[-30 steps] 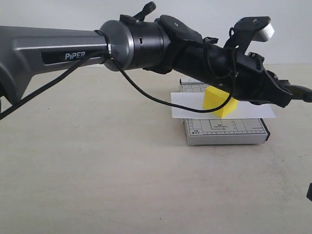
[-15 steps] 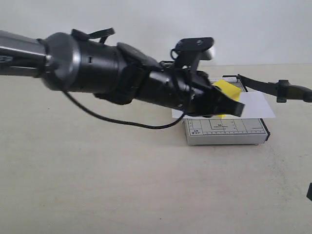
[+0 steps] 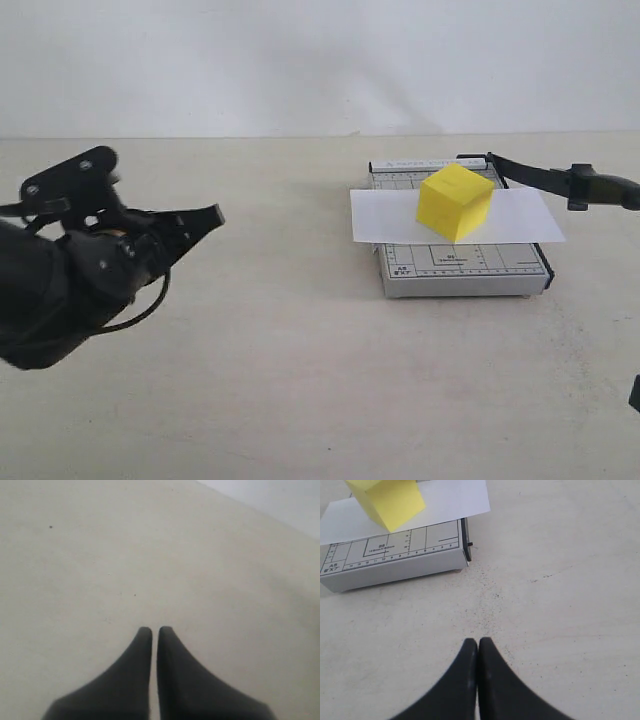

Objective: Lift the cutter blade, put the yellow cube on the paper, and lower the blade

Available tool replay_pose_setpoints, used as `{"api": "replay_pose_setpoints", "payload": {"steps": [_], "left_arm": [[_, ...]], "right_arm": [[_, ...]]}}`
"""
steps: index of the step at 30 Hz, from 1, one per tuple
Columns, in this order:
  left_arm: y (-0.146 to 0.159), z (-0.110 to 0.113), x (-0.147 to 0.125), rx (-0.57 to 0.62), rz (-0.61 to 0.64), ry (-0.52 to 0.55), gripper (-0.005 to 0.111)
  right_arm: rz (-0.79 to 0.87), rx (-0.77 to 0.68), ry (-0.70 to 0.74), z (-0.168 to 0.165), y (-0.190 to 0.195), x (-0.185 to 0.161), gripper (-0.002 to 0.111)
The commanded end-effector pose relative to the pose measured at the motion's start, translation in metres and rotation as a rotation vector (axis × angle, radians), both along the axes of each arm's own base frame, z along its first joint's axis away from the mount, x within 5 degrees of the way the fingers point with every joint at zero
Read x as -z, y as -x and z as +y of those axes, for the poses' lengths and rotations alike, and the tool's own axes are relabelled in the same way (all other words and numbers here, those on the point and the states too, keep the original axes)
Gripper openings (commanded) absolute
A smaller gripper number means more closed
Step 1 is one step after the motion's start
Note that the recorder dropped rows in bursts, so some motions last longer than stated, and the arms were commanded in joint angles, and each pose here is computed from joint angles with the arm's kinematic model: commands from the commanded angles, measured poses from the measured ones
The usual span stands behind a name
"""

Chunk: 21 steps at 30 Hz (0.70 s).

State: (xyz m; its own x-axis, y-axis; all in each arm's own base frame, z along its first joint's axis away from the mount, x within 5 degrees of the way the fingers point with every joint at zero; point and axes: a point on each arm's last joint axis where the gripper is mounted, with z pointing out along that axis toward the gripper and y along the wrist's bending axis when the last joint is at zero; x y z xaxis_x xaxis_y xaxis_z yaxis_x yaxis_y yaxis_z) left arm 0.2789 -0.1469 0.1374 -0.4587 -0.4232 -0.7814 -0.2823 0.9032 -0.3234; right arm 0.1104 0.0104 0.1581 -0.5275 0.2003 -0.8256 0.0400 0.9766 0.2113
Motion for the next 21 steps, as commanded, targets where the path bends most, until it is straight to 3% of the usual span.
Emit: {"api": "replay_pose_setpoints", "payload": {"steps": [1,2,4,9,12,16,19,21], "left_arm": [[0.001,0.011,-0.001,0.179,-0.171,0.117,0.005],[0.001,0.009,-0.007,0.353,-0.257,-0.047,0.005],[0.005,0.011,-0.022,0.437,-0.305,-0.193,0.005],[0.049,0.039,-0.099,0.464,-0.545,-0.391,0.005],[0.094,0.059,-0.13,0.594,-0.531,-0.472,0.005],[0.135,0.072,-0.133,0.798,-0.362,-0.495,0.005],[0.154,0.08,-0.127,0.823,-0.322,-0.459,0.005],[0.162,0.085,-0.122,0.767,-0.331,-0.345,0.005]], "right_arm": [[-0.011,-0.005,0.007,0.0,-0.001,-0.001,0.0],[-0.011,-0.005,0.007,0.0,-0.001,-0.001,0.0],[-0.011,-0.005,0.007,0.0,-0.001,-0.001,0.0],[-0.011,-0.005,0.007,0.0,-0.001,-0.001,0.0],[-0.009,-0.005,0.007,0.0,0.0,-0.001,0.0],[-0.009,-0.005,0.007,0.0,0.0,-0.001,0.0],[-0.009,-0.005,0.007,0.0,0.0,-0.001,0.0],[-0.005,-0.006,0.007,0.0,0.0,0.0,0.0]]}}
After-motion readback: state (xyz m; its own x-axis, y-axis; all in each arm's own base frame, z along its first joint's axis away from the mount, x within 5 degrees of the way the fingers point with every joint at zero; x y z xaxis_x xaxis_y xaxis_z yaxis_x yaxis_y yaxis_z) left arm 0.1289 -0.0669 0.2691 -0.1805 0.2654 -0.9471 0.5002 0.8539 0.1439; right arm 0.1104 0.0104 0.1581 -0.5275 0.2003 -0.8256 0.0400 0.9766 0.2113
